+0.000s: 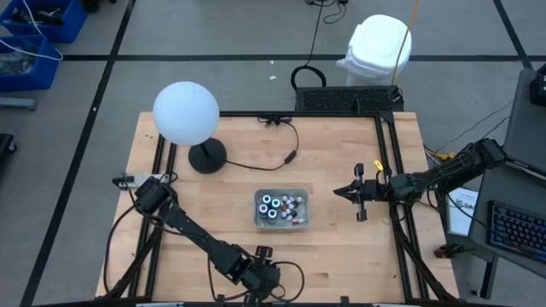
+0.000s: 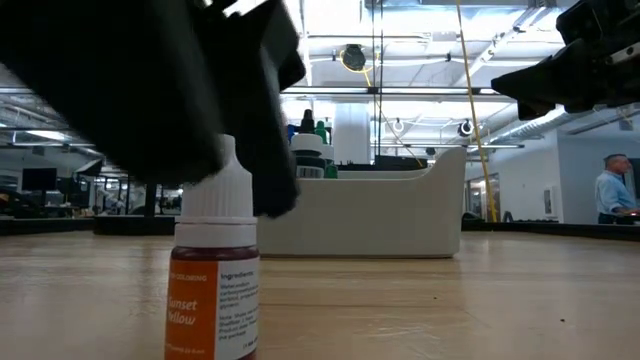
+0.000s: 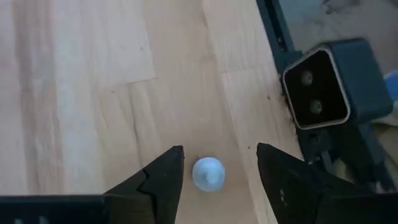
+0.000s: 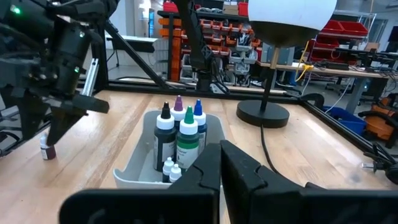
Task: Pick & Place food coloring
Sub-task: Put the small yellow food coloring bottle into the gray bin
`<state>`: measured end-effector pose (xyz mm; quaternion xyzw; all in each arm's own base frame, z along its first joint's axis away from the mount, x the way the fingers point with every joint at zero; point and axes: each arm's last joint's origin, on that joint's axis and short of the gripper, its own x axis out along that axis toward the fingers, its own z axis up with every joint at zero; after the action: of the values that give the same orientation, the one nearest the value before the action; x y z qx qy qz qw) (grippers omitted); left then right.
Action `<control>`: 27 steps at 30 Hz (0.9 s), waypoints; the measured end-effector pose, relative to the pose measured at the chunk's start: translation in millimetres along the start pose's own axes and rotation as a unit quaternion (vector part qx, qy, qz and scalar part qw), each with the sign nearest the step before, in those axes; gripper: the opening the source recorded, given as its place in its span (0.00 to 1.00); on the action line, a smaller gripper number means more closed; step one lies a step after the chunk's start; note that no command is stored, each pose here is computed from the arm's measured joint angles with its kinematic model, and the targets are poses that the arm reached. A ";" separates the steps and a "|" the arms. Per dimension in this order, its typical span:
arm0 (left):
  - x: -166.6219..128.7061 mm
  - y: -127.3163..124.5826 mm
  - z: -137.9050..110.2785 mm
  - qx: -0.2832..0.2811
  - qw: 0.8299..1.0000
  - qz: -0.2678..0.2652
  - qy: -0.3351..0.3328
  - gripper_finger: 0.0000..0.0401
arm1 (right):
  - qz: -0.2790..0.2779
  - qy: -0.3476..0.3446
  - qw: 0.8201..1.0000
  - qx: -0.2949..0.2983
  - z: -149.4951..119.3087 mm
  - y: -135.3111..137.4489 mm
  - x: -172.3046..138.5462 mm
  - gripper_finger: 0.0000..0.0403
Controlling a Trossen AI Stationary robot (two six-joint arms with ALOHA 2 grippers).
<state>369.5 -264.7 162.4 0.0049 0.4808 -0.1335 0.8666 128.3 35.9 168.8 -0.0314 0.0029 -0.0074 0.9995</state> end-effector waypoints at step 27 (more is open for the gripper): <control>4.8 8.7 -1.0 0.036 0.999 0.011 0.027 0.16 | 0.000 0.000 1.000 -0.002 0.0 0.0 0.0 0.00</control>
<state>373.1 -257.3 156.8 0.0451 0.4992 -0.1408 0.8538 128.3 35.8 168.8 -0.0331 0.0027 -0.0075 0.9994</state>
